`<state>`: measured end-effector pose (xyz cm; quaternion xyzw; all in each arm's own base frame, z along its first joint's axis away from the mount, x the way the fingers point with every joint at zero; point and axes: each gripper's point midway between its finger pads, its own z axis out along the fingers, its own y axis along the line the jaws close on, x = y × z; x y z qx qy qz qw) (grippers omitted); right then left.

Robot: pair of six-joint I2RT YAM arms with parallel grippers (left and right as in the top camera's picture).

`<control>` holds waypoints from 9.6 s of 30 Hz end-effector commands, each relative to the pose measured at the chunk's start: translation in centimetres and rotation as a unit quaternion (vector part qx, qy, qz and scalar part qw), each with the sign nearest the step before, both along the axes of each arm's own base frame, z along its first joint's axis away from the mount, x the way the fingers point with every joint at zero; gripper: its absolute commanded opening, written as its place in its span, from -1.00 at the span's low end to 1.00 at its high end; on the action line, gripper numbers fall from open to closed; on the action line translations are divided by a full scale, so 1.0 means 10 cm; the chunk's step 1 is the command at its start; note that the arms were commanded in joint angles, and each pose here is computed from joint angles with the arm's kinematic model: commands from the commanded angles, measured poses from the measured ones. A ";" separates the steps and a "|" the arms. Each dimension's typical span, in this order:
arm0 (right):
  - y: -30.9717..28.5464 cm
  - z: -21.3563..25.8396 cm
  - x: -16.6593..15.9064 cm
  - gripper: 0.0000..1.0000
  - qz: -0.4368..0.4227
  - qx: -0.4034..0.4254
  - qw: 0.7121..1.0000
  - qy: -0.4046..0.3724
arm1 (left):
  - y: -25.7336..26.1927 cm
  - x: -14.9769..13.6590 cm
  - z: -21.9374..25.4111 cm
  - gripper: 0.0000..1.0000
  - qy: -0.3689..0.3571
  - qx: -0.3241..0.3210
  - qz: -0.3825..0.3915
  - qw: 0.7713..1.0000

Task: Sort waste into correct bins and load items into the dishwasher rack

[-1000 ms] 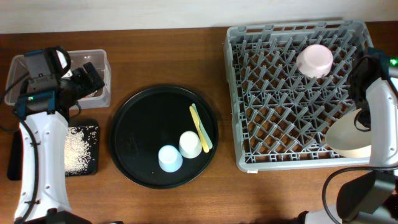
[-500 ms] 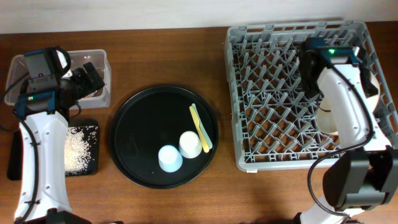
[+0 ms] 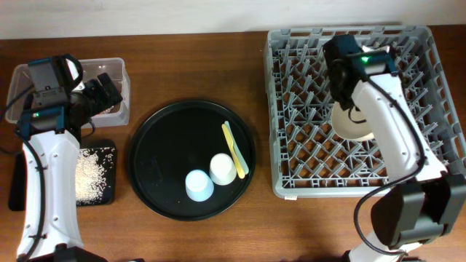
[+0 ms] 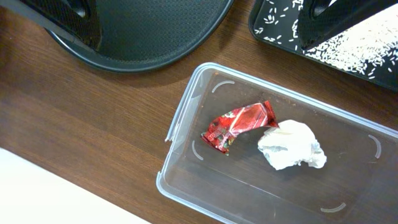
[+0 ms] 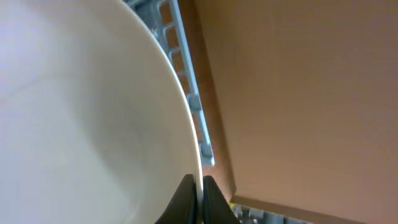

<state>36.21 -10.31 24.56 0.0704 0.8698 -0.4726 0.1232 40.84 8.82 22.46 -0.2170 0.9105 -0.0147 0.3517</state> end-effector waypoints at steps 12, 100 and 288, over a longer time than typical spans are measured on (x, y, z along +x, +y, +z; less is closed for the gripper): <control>-0.88 0.64 -1.41 -0.92 -0.185 0.053 0.981 -0.027 | 0.02 0.02 0.07 0.99 -0.010 0.003 0.001 1.000; -1.13 0.13 0.12 -0.91 0.221 -0.137 0.958 0.125 | 0.02 0.01 0.07 0.99 -0.009 0.002 0.001 1.000; 3.13 -0.21 0.04 -0.13 0.445 0.450 0.768 0.103 | 0.02 0.01 0.07 0.99 -0.009 0.002 0.001 1.000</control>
